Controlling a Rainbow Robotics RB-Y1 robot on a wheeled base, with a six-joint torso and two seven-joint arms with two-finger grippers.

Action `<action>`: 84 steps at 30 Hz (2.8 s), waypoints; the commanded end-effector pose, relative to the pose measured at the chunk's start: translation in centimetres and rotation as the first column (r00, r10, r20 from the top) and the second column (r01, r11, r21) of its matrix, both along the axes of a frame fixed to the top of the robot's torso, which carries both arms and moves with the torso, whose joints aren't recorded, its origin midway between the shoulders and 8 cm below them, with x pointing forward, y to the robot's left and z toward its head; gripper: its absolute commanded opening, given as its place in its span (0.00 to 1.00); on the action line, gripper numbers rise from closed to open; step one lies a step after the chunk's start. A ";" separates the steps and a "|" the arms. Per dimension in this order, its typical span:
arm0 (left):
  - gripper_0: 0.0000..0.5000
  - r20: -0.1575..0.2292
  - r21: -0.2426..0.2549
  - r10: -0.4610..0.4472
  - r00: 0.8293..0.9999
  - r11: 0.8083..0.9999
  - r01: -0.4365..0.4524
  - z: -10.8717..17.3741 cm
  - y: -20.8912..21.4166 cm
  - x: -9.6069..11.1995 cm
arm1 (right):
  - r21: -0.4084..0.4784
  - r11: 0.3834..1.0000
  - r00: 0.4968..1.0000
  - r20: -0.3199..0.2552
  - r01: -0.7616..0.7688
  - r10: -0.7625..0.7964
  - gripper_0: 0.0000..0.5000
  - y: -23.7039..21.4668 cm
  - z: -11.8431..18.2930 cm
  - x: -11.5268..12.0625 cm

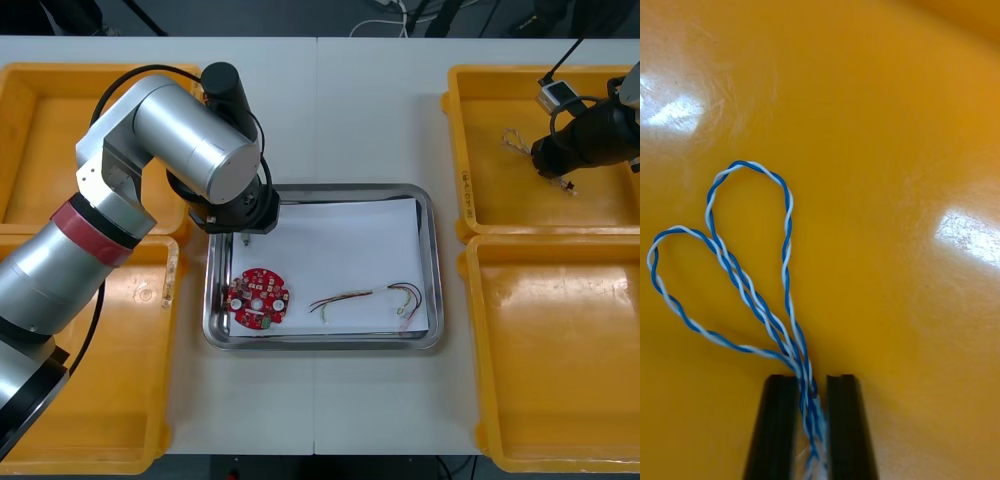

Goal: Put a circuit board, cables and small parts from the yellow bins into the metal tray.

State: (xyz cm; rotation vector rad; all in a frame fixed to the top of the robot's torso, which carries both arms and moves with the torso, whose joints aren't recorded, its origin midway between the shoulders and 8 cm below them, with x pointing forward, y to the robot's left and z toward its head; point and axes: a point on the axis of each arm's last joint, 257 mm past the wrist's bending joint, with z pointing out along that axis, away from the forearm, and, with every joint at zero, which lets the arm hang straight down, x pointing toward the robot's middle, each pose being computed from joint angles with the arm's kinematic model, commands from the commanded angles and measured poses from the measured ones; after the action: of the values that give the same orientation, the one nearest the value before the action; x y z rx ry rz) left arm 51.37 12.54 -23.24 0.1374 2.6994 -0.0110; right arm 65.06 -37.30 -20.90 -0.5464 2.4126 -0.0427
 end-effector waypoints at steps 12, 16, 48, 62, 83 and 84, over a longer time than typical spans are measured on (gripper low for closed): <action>1.00 0.022 -0.059 0.007 1.000 0.998 -0.005 8.9 1.3 1.2 | -0.164 0.977 0.991 -0.021 -0.133 0.131 0.00 0.1 3.1 -0.4; 1.00 0.005 -0.059 -0.007 1.000 0.998 0.007 10.3 2.8 0.9 | -0.156 0.978 0.990 -0.038 -0.142 0.138 0.00 0.2 4.8 -1.1; 1.00 0.047 0.051 -0.021 0.999 0.999 0.019 14.9 17.5 5.5 | -0.254 0.922 0.956 -0.082 -0.293 0.281 0.00 3.0 15.2 -10.8; 1.00 0.103 0.079 -0.016 0.995 0.997 0.007 13.9 20.0 8.6 | -0.257 0.789 0.821 -0.030 -0.558 0.571 0.00 13.5 15.3 -12.3; 1.00 0.169 0.127 -0.029 0.985 0.992 0.007 11.4 23.0 12.0 | -0.322 0.447 0.521 -0.201 -0.835 0.829 0.00 26.2 10.7 -17.4; 1.00 0.175 0.134 -0.033 0.984 0.991 0.010 11.3 23.0 12.2 | -0.327 0.435 0.511 -0.198 -0.839 0.836 0.00 26.9 10.5 -17.3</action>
State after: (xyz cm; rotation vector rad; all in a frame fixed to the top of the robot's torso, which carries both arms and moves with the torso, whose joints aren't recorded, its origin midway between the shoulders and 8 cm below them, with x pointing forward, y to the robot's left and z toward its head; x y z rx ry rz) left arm 61.39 33.86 -16.77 0.0953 2.6239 0.0761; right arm 48.19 -13.88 -11.34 -1.8308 1.9560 -0.0615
